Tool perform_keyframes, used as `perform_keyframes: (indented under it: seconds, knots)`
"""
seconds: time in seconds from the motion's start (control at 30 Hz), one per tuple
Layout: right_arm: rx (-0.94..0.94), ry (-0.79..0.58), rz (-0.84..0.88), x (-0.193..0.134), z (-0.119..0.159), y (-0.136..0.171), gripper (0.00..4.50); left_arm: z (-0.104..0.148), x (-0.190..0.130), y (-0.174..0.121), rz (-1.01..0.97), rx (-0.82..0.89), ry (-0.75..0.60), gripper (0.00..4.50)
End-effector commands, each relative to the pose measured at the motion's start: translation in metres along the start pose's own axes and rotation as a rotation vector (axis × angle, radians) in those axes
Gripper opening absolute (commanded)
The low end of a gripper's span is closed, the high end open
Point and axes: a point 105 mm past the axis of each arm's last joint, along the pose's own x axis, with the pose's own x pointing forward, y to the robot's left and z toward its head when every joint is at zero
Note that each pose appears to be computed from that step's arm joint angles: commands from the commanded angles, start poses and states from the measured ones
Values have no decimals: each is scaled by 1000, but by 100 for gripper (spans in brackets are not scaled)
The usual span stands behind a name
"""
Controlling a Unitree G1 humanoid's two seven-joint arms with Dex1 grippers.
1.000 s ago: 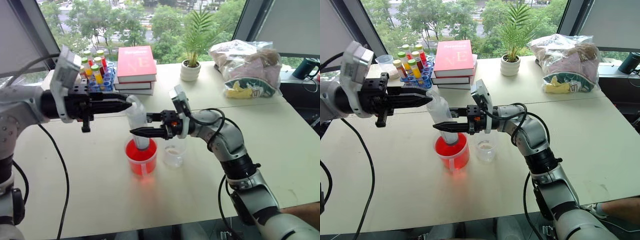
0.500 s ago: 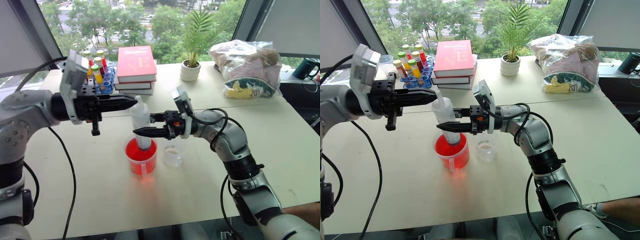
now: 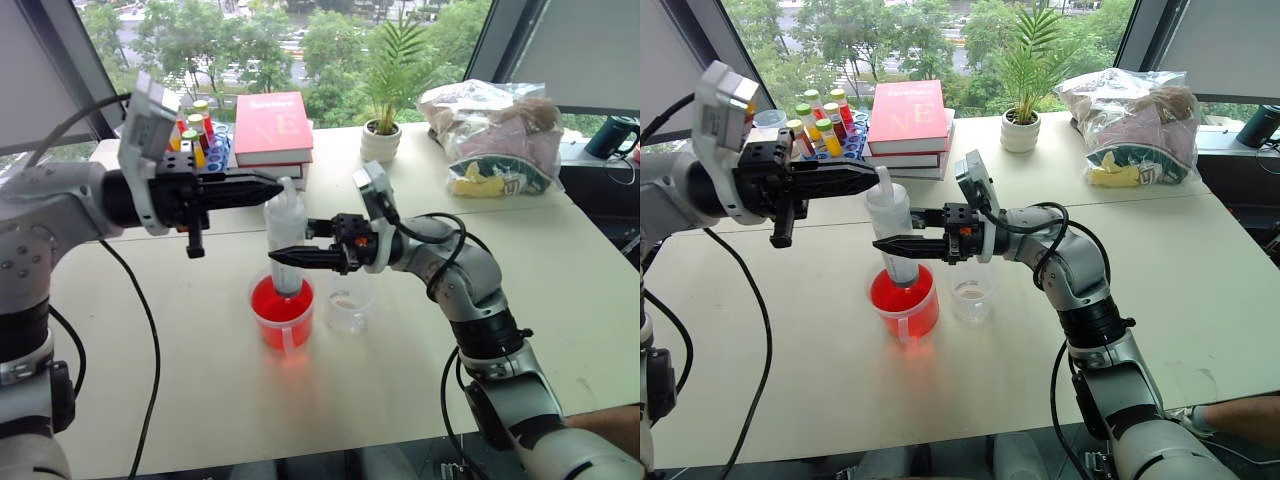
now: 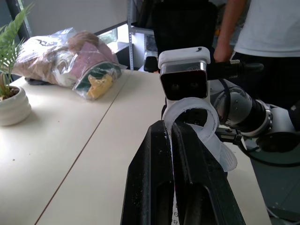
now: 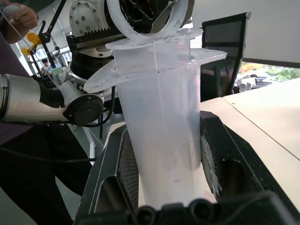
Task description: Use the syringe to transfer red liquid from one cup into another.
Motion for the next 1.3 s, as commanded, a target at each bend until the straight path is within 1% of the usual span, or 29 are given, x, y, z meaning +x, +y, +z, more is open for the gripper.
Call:
perform_keyframes:
  seconds: [0.03, 0.7, 1.3]
  knots:
    - [21, 42, 86, 9, -8, 14, 144, 37, -11, 0, 51, 114, -104, 4]
    - [46, 81, 101, 6, -18, 14, 144, 53, -22, 5, 104, 144, -151, 4]
    - [92, 107, 114, 3, -30, 15, 144, 66, -25, 5, 126, 168, -181, 4]
